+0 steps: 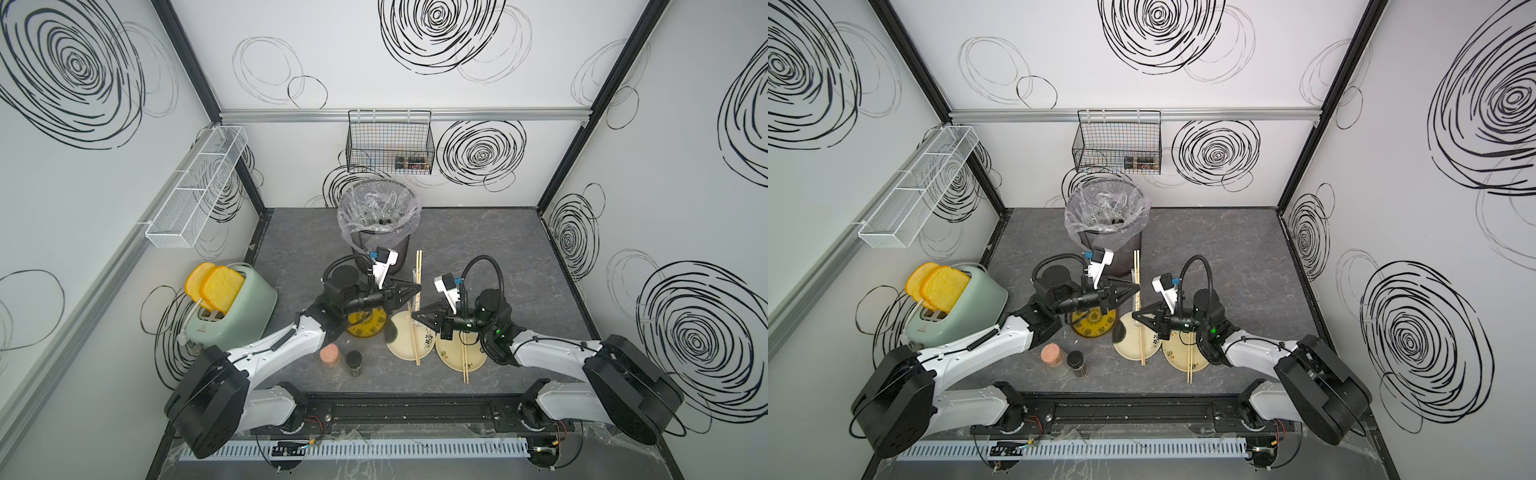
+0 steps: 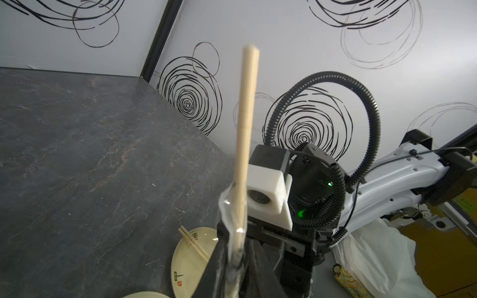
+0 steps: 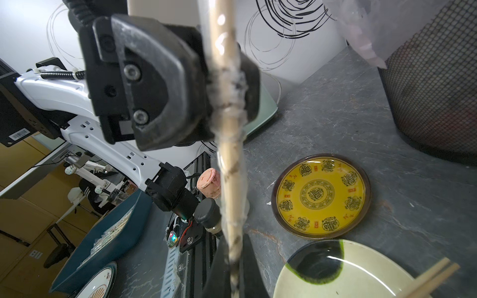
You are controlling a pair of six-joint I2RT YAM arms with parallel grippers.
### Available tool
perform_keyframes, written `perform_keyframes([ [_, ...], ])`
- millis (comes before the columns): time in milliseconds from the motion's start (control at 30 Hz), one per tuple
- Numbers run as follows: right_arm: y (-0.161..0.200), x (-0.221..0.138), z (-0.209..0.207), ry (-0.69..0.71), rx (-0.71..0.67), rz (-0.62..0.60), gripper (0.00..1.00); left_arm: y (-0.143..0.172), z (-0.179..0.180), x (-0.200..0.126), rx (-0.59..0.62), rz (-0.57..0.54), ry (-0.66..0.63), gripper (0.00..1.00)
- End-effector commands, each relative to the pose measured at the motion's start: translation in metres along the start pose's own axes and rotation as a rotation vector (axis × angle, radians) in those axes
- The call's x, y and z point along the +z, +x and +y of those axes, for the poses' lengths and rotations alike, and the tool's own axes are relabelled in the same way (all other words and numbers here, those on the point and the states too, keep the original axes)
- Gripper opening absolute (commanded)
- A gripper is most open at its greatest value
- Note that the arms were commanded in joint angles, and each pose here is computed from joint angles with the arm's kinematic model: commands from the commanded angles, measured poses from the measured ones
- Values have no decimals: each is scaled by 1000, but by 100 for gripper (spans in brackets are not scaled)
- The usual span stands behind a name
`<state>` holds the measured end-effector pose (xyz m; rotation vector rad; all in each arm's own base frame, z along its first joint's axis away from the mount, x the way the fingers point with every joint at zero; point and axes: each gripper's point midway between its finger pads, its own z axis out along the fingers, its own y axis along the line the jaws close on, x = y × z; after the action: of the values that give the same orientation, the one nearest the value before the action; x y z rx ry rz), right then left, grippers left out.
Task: Remove the packaging of disposable chopsticks
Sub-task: Remove the packet bag from the disposable chopsticks.
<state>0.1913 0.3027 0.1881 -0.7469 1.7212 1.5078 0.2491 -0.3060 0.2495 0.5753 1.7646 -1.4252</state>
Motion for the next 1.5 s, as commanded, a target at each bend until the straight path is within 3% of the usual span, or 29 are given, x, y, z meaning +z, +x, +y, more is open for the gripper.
perform_keyframes([
  [0, -18, -1, 9, -11, -59, -54, 0, 11, -10, 1, -13, 5, 50, 14],
  [367, -19, -3, 9, -2, -62, -64, 0, 36, -7, 4, -37, 50, 34, 9],
  [733, -21, -7, 7, 11, -64, -78, 0, 83, -2, 1, -103, 113, 11, 11],
  [1067, -25, -12, 6, 23, -65, -101, 0, 107, -5, 2, -134, 163, 18, 15],
  [1333, -26, -13, 5, 26, -61, -107, 0, 110, -12, 1, -131, 167, 34, 16],
  [1467, -25, -11, 5, 23, -64, -99, 0, 87, -17, 0, -77, 120, 29, 19],
])
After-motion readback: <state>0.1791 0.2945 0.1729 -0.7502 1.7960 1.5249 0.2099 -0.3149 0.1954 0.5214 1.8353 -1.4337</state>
